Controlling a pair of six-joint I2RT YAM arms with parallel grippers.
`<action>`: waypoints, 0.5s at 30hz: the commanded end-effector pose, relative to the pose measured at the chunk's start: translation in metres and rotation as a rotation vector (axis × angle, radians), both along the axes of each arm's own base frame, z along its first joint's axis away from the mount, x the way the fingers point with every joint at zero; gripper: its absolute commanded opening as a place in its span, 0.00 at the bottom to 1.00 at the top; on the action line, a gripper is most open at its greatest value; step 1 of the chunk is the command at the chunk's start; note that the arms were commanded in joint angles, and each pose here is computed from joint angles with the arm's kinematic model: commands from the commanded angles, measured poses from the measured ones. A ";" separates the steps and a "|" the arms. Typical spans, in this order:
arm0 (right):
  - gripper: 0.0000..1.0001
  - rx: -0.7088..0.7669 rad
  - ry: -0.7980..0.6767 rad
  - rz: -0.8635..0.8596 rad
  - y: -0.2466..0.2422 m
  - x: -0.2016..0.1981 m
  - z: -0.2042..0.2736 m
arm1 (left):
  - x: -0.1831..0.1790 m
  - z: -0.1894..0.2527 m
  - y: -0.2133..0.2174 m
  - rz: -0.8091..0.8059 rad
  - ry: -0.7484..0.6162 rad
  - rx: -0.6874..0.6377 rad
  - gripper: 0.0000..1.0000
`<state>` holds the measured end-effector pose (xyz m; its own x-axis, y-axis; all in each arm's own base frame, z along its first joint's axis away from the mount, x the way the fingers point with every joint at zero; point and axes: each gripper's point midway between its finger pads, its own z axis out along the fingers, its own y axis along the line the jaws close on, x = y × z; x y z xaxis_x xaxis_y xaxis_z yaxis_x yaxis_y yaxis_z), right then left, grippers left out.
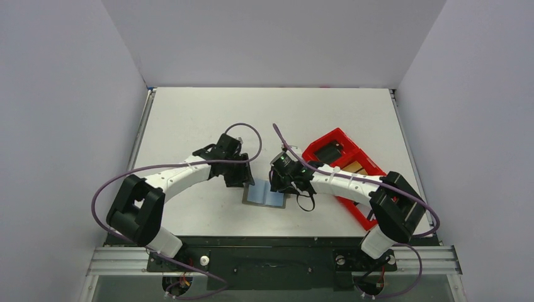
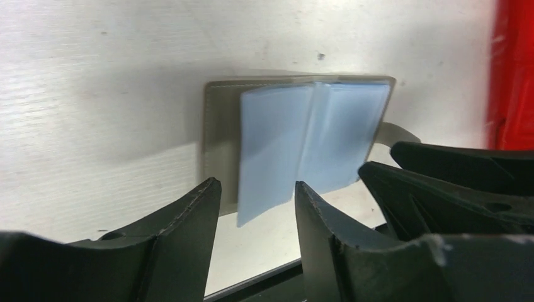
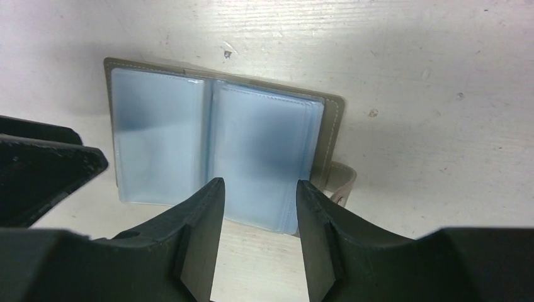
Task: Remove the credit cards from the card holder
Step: Close the card holder at the center of the board.
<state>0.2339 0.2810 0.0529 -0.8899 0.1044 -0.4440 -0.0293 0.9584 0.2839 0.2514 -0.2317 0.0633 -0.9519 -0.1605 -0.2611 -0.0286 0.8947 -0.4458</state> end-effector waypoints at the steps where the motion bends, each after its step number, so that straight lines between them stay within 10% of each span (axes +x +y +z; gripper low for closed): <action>1: 0.42 -0.043 -0.044 -0.019 -0.011 0.007 0.011 | 0.008 0.001 0.018 -0.007 -0.031 0.062 0.47; 15: 0.42 -0.146 -0.013 -0.054 -0.043 0.002 -0.019 | 0.003 -0.027 0.002 -0.067 0.049 -0.055 0.56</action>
